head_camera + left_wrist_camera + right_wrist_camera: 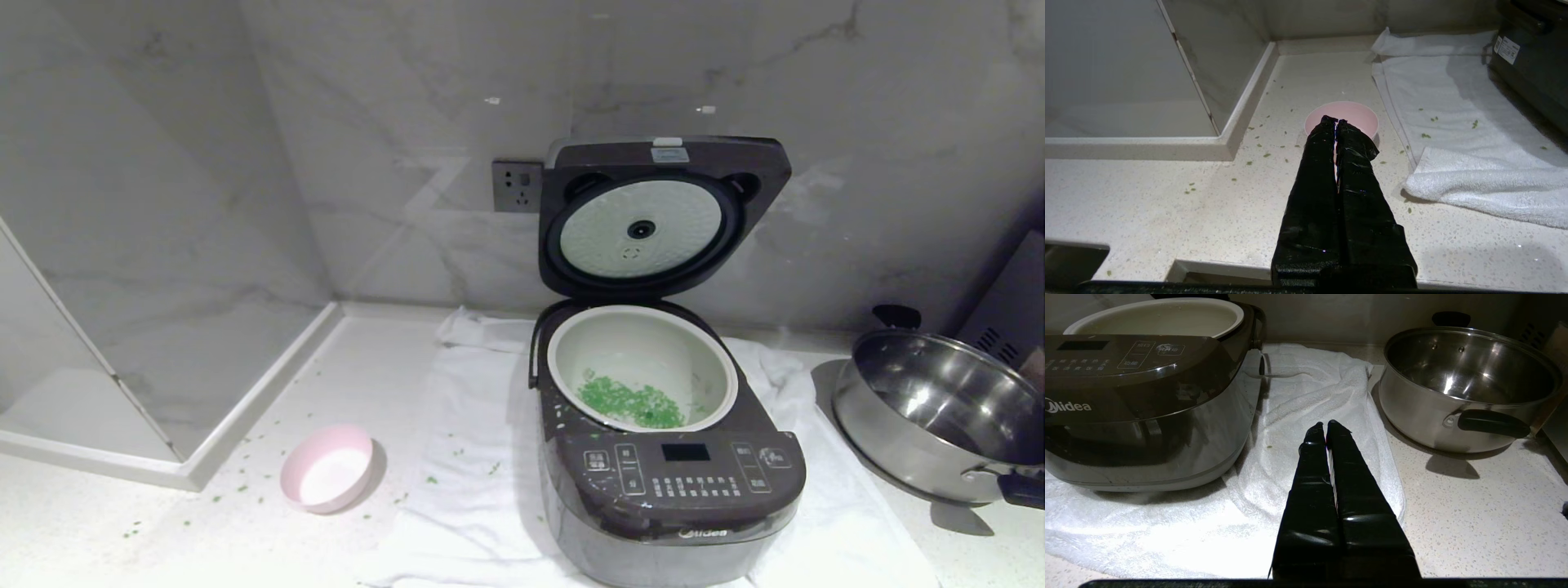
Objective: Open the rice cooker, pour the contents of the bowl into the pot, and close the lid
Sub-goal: Close the rice cooker
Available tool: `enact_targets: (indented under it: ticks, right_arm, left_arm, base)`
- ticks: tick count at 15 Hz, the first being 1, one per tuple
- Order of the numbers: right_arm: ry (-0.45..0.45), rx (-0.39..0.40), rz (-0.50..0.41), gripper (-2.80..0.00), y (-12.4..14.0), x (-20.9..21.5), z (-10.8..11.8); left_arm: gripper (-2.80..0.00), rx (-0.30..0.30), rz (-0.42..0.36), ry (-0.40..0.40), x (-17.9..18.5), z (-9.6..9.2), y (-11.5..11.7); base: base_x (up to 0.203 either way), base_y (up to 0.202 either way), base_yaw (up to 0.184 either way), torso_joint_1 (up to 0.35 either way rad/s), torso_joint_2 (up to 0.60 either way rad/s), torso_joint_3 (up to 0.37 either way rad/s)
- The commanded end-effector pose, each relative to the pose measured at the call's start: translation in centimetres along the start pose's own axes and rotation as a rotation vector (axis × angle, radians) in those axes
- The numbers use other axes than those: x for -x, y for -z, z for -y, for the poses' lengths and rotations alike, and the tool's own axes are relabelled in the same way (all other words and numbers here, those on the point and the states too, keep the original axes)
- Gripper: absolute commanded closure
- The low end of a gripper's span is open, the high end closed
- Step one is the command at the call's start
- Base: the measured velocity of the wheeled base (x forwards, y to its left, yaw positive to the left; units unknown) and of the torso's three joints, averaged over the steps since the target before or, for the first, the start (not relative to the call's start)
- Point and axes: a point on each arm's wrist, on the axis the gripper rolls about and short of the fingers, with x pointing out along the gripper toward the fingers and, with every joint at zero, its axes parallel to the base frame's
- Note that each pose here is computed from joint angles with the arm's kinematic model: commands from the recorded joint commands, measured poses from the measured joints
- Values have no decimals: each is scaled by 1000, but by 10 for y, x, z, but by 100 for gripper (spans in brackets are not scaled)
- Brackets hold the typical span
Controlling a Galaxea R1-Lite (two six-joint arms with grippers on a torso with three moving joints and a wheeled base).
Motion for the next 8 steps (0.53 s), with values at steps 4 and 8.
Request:
enact_targets:
  ticks: [4, 8]
  right_arm:
    - [-1, -3, -1, 0, 0, 0, 0]
    - [15, 17, 40, 0, -9, 2, 0]
  left_arm:
    - [0, -9, -11, -15, -1, 0, 3]
    - [0, 48, -13, -24, -1, 0, 4]
  base:
    - [0, 0, 0, 0, 0, 0]
    - [0, 0, 0, 0, 0, 0]
